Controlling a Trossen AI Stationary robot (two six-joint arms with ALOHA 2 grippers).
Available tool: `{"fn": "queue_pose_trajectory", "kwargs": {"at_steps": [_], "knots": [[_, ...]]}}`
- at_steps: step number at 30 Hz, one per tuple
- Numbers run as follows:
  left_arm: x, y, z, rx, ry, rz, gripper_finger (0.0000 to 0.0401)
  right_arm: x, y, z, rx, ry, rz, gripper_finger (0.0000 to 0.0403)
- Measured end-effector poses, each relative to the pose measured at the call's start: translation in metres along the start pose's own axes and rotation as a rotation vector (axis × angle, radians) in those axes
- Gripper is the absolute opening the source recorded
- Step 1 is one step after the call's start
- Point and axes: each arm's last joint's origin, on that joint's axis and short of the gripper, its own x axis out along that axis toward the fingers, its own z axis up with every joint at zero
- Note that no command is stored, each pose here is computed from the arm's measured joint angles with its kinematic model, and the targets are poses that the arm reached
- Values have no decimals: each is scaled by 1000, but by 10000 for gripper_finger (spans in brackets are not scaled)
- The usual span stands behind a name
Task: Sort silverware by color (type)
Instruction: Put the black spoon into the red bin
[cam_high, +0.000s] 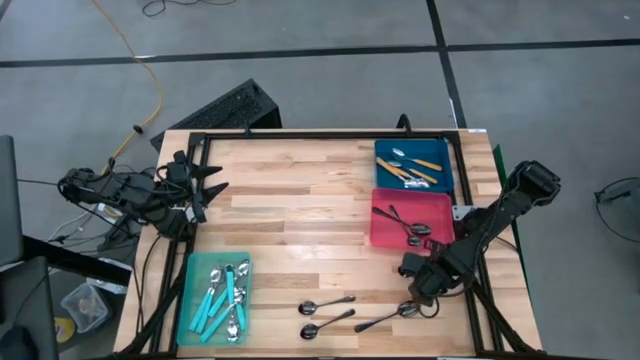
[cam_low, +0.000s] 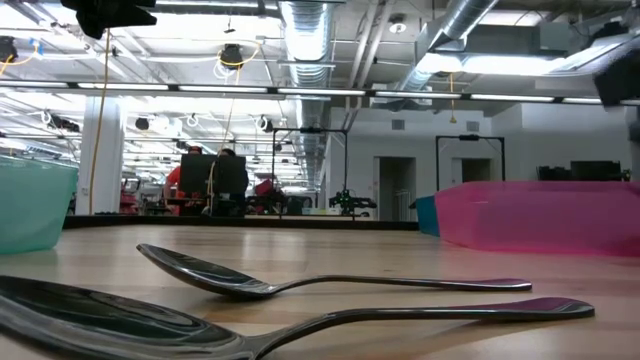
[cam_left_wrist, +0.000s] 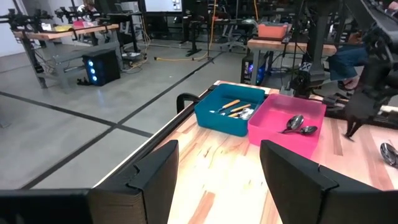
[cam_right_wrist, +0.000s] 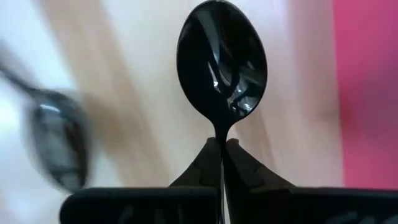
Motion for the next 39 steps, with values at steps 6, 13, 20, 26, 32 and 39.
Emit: {"fn": "queue_pose_trajectory", "kwargs": {"at_steps": [6, 13, 20, 26, 32, 39], "knots": [[0, 0, 0, -2, -2, -1, 213, -24, 3, 20, -30, -165, -18, 21], [0, 0, 0, -2, -2, -1, 213, -72, -3, 51, -114, -467, -70, 23], [0, 0, 0, -3, -2, 0, 213, -115, -36, 71, -132, -639, -263, 21], [0, 0, 0, -3, -2, 1, 213, -119, -81, 75, -53, -505, -446, 24], [0, 0, 0, 0, 1, 2, 213, -105, -97, 81, -104, -331, -464, 24], [0, 0, 0, 3, 4, 3, 213, -60, -116, 68, -79, -139, -459, 27]]}}
